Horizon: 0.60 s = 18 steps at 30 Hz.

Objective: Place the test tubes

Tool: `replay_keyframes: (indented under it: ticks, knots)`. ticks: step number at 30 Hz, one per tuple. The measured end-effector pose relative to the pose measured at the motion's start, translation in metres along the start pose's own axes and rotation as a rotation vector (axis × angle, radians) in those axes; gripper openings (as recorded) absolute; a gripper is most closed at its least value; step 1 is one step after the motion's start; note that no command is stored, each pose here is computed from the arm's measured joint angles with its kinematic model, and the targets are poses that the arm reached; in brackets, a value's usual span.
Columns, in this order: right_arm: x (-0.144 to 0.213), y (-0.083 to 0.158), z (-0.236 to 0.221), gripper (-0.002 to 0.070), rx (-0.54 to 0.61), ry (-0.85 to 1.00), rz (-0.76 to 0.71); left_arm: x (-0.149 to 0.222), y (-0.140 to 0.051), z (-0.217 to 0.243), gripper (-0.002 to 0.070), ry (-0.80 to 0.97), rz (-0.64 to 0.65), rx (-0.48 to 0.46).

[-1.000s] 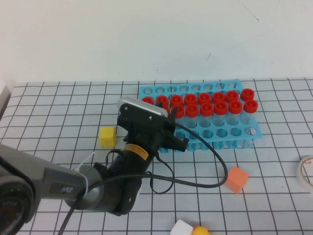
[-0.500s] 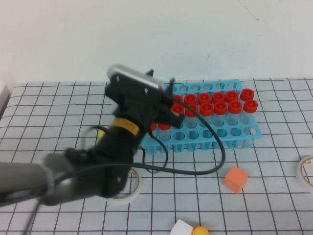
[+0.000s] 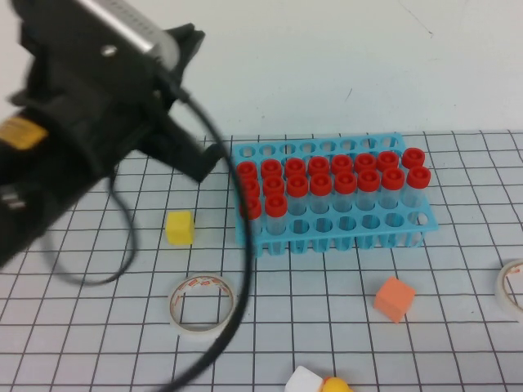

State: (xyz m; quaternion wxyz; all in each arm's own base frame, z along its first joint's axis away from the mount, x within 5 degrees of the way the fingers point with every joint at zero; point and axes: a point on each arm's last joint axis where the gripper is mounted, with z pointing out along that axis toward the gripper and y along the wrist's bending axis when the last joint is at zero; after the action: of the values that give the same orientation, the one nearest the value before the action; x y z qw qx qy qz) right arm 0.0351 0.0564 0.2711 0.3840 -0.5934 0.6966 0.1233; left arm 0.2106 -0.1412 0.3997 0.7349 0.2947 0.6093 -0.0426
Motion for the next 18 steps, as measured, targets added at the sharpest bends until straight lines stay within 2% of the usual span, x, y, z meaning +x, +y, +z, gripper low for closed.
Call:
replay_keyframes:
  ticks: [7,9,14,18]
  knots:
    - [0.0,0.0,0.0,-0.0001,0.0,0.0,0.0,-0.025,0.002,-0.046,0.0,-0.033,0.159,0.155]
    - [0.0,0.0,0.0,-0.0001,0.0,0.0,0.0,-0.029,0.003,-0.056,0.0,-0.048,0.183,0.172]
    - [0.0,0.0,0.0,-0.0001,0.0,0.0,0.0,-0.038,0.008,-0.072,0.0,-0.099,0.276,0.151]
    - [0.0,0.0,0.0,-0.0001,0.0,0.0,0.0,-0.04,0.013,-0.074,0.0,-0.121,0.352,0.098]
